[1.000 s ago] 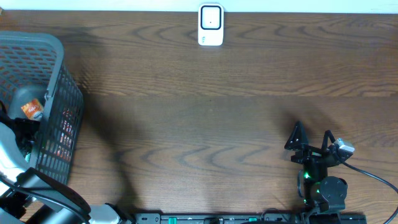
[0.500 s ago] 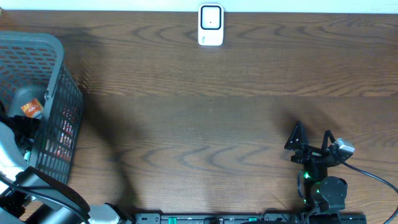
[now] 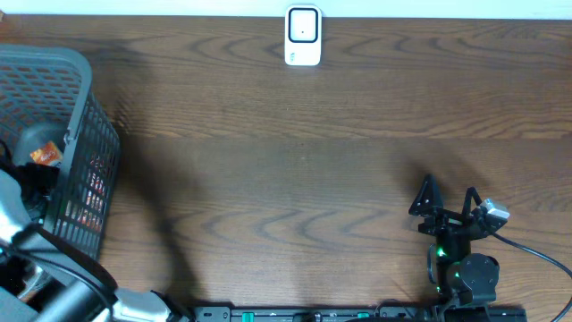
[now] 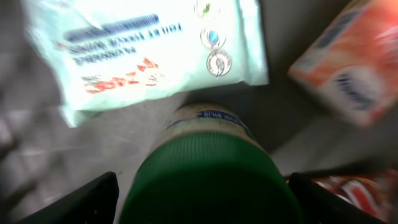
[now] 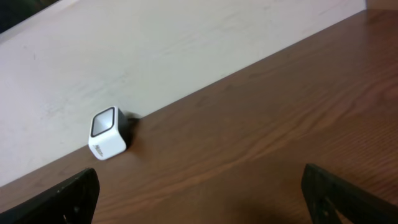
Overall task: Scan the item barcode
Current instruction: 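Grasp the green-lidded jar with the left gripper and lift it out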
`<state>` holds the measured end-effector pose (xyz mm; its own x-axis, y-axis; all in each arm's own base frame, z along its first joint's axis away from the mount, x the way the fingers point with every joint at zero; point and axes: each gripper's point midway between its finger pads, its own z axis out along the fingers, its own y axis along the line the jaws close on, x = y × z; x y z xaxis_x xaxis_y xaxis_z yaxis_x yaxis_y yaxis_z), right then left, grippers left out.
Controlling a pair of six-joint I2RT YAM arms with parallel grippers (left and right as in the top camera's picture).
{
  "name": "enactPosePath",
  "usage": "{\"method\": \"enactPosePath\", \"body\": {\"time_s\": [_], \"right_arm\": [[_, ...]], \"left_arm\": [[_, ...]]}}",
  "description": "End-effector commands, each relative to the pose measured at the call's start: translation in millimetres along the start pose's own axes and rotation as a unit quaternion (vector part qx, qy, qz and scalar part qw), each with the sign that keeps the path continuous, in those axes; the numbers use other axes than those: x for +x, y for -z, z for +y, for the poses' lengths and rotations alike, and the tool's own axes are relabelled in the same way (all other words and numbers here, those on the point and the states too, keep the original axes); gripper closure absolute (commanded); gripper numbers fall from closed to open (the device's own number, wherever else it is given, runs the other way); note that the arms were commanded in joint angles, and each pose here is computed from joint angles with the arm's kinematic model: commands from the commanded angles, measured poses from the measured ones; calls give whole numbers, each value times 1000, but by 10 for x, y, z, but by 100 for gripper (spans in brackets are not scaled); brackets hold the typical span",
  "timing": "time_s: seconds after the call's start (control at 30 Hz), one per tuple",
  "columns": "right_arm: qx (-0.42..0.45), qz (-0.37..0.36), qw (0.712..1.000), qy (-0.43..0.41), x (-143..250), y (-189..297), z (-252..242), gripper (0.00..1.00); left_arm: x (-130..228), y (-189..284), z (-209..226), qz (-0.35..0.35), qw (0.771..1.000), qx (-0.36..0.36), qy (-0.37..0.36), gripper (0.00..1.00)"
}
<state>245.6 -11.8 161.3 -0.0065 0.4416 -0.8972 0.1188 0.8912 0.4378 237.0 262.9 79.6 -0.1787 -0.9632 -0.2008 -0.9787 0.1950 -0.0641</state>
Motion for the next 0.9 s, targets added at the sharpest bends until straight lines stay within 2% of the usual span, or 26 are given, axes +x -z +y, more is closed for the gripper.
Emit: {"method": "enactPosePath", "body": {"time_s": [0.0,0.13,0.2,0.27,0.37,0.47,0.63,0.73,0.87], "right_arm": [[1,2,1000,-4,15,-1,-2,1],[1,2,1000,-4,16,-1,-3,1],[1,2,1000,-4,16,-1,-3,1],[1,2,1000,-4,15,-1,-2,1],[1,2,1000,-4,16,-1,-3,1],[1,2,1000,-4,16,-1,-3,1],[1,2,1000,-4,16,-1,-3,1],[1,2,1000,-4,16,-1,-3,1],[1,2,1000,-4,16,-1,-3,1]], "left_arm": [[147,-297,32,51,999,-18,-7,14],[216,-454,67,73,997,-32,-10,14],[246,-499,82,81,996,-37,-10,17],[259,-505,93,84,996,-39,-14,30],[231,-427,82,76,996,-33,-17,40],[149,-234,42,54,998,-20,-16,44],[-80,482,-62,-22,999,28,-12,44],[-163,1164,-207,-82,991,103,-12,44],[-4,2032,-395,-137,962,234,-27,43]]}}
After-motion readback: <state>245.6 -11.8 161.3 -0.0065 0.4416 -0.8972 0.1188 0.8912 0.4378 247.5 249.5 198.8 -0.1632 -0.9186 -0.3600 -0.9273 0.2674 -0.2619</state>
